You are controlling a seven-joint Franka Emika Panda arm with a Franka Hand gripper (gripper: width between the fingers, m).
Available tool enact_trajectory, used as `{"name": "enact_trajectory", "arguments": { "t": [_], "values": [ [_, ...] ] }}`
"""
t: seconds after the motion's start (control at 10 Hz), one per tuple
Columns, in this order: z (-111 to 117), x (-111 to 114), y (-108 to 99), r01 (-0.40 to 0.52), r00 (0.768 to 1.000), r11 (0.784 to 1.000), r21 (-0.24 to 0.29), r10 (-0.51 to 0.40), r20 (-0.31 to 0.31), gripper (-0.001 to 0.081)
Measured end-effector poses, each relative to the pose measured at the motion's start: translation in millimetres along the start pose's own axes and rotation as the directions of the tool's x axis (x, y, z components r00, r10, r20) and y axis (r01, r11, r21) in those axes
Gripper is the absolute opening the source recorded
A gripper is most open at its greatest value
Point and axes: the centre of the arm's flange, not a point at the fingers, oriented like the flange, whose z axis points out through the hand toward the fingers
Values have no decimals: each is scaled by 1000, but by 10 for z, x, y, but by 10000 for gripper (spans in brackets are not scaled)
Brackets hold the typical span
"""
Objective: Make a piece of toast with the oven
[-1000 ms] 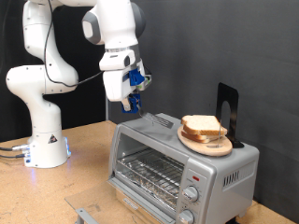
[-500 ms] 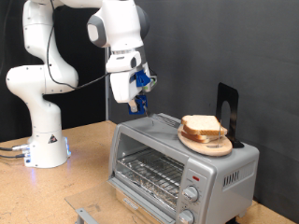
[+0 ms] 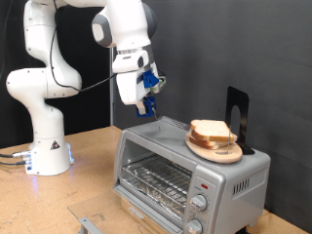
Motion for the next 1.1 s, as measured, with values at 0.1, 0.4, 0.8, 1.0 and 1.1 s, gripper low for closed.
{"name": "enact_trajectory", "arguments": {
  "t": [0.1, 0.4, 0.8, 1.0, 1.1],
  "values": [
    [-11, 8, 6, -4, 1000, 1000, 4, 4, -2, 400],
    [-50, 39, 45, -19, 1000, 1000, 16, 19, -8, 400],
    [-72, 55, 66, -24, 1000, 1000, 19, 24, -10, 400],
    [-73, 61, 55, -28, 1000, 999, 20, 28, -5, 400],
    [-59, 73, 39, -38, 999, 999, 20, 38, -2, 400]
  ]
}}
